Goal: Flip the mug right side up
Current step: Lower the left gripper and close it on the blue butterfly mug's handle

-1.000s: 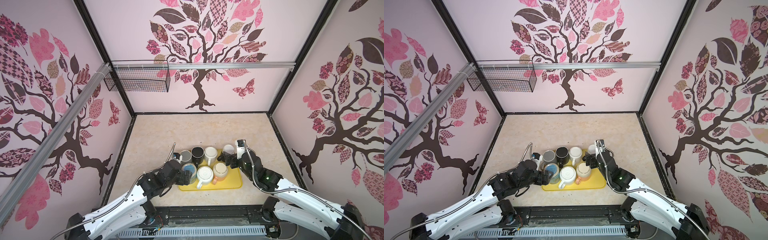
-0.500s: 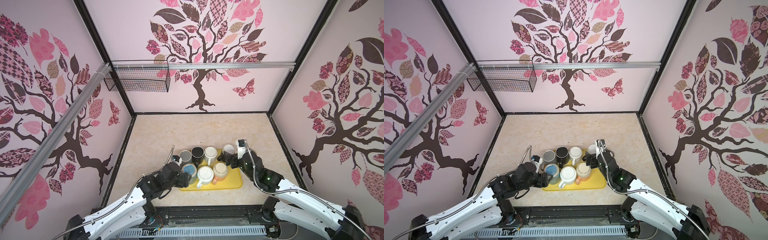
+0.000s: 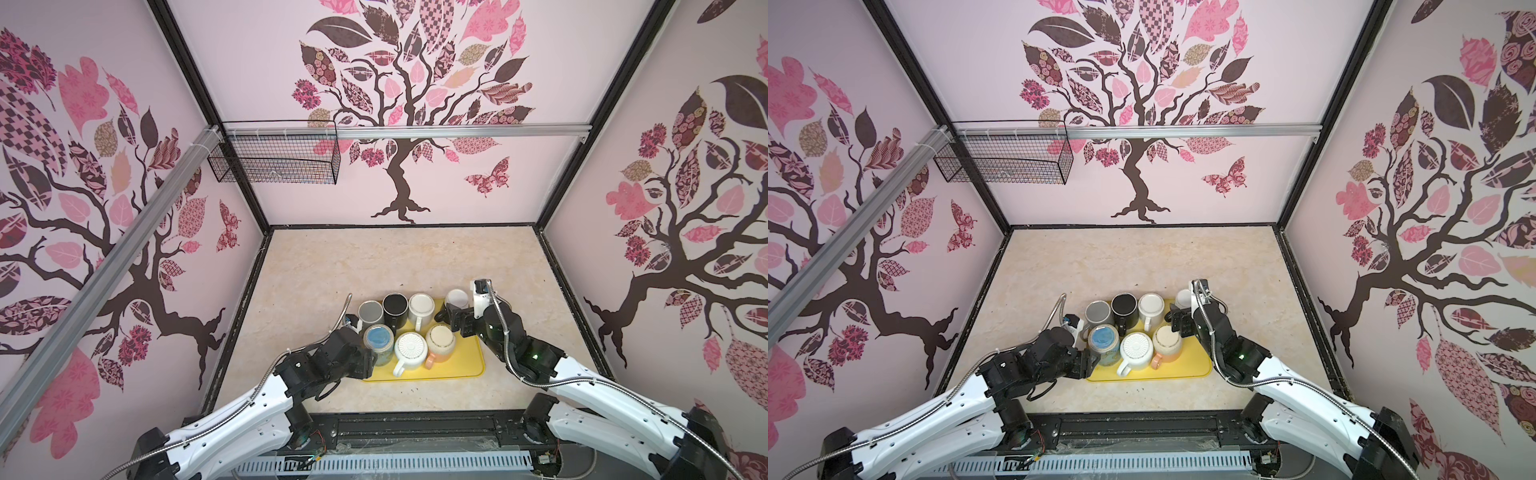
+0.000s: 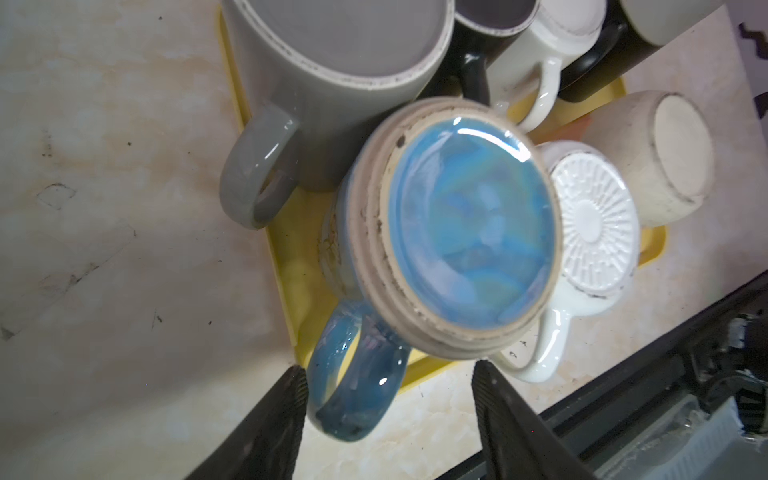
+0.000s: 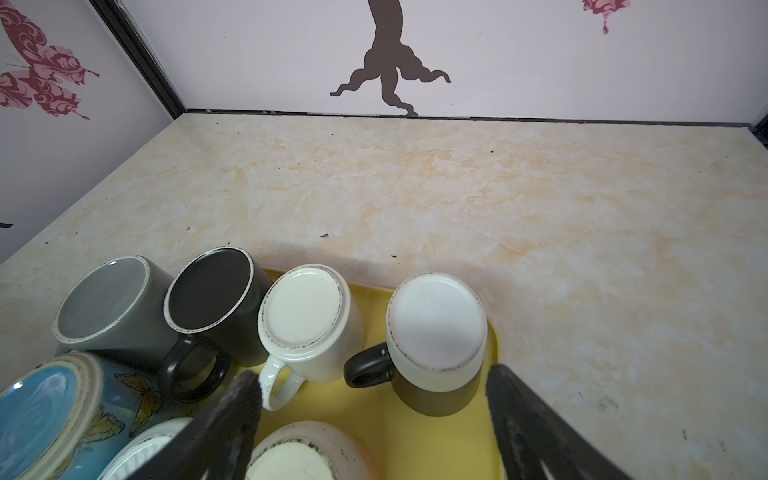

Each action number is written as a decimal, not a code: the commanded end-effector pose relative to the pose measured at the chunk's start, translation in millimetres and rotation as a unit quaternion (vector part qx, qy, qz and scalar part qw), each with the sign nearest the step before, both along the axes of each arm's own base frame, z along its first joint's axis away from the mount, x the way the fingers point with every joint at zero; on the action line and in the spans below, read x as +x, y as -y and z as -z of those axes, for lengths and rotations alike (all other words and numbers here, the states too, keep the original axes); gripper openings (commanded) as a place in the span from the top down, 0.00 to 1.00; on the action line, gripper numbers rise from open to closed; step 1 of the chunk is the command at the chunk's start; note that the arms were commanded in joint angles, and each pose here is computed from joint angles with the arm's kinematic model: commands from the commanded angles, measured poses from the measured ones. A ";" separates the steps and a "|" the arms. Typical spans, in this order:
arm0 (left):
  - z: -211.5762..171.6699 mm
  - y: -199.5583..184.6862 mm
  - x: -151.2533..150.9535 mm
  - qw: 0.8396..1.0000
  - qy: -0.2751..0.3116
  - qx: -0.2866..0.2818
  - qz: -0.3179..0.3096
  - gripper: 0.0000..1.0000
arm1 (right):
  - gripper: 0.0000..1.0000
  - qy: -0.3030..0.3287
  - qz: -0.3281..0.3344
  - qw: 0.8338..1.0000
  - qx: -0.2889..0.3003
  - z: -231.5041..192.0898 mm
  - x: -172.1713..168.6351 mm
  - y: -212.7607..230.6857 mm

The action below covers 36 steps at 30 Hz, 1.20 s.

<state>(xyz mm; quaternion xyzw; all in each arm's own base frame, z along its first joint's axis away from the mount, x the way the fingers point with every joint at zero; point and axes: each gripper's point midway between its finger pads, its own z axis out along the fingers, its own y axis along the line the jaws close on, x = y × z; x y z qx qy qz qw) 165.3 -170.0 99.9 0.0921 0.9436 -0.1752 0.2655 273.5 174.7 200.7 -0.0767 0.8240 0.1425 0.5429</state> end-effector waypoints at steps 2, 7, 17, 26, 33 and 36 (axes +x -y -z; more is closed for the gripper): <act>-2.7 -3.2 3.1 0.999 0.018 0.038 0.004 0.36 | 0.12 0.007 0.002 1.000 0.004 -1.2 2.5 -2.8; -1.4 -0.2 6.5 0.998 0.019 0.051 0.011 0.39 | 0.12 0.004 0.000 1.000 0.004 4.6 2.9 -4.1; 0.1 2.9 19.5 0.996 0.036 0.080 0.012 0.50 | 0.12 -0.003 -0.008 1.000 0.001 10.7 4.2 -9.4; -4.6 12.6 20.5 0.996 0.044 0.067 0.034 0.54 | 0.11 -0.004 -0.008 1.000 -0.001 12.5 4.3 -9.5; 0.4 15.1 19.5 0.996 0.036 0.067 0.037 0.63 | 0.11 -0.009 -0.016 1.000 0.000 15.0 3.9 -13.1; 2.5 13.5 20.2 0.996 0.035 0.074 0.035 0.65 | 0.11 -0.013 -0.018 1.000 -0.001 17.5 3.9 -13.8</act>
